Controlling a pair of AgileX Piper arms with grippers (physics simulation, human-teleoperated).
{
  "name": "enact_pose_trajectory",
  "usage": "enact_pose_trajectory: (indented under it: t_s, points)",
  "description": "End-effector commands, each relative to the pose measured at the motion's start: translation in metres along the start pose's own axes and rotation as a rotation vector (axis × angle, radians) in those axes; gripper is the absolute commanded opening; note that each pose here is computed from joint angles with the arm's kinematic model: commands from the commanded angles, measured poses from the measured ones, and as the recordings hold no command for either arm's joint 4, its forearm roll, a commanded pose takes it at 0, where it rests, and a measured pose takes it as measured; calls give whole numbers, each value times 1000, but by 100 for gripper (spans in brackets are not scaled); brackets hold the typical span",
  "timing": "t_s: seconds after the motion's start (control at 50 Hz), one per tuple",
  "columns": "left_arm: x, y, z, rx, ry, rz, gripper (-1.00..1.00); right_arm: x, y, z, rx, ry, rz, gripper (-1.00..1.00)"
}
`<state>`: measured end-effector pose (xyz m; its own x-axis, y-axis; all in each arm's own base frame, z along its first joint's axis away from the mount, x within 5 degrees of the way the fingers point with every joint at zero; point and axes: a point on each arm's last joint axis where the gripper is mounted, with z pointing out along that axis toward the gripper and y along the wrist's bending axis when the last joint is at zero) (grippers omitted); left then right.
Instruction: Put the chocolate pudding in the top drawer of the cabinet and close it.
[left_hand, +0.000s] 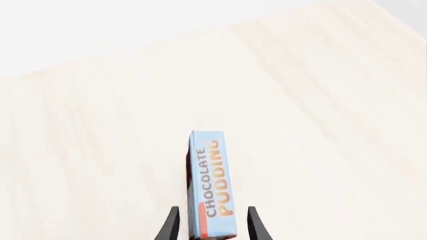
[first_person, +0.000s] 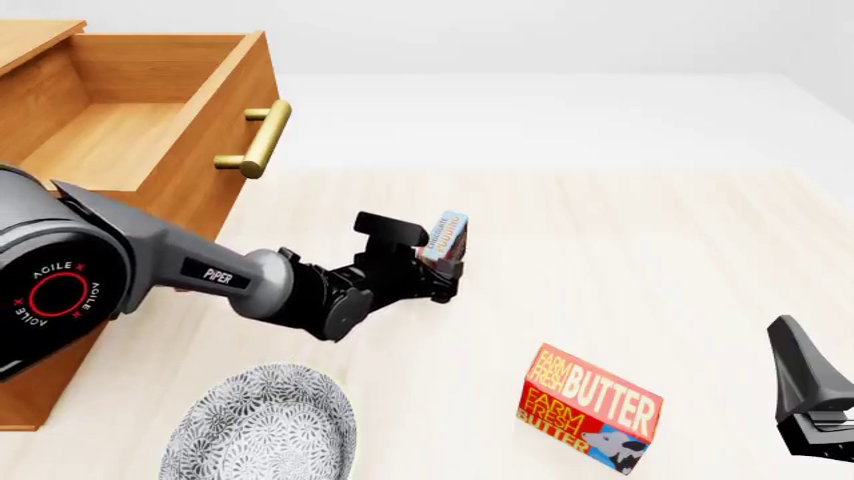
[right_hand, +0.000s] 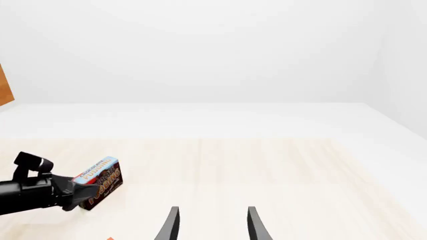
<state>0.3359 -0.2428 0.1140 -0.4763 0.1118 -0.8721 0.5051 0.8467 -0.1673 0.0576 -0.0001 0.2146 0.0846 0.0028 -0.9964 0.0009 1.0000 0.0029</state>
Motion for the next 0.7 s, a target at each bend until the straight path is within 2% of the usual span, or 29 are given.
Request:
enact_pose_trajectory:
  t_s: [0.02,0.14,0.16,0.3,0.54,0.7]
  points:
    - [-2,-1,1,2,-6,5,100,0,0,0,0,0,0,100]
    - [0,-3,1,7,-3,7,100,0,0,0,0,0,0,100]
    - [0,-4,1,8,-2,8,-100,0,0,0,0,0,0,100]
    - [4,-16,-1,36,0,5,-100,0,0,0,0,0,0,100]
    - [1,-19,-9,44,-9,5,-100,0,0,0,0,0,0,100]
    - [-7,-18,-22,43,-33,12,-100,0,0,0,0,0,0,100]
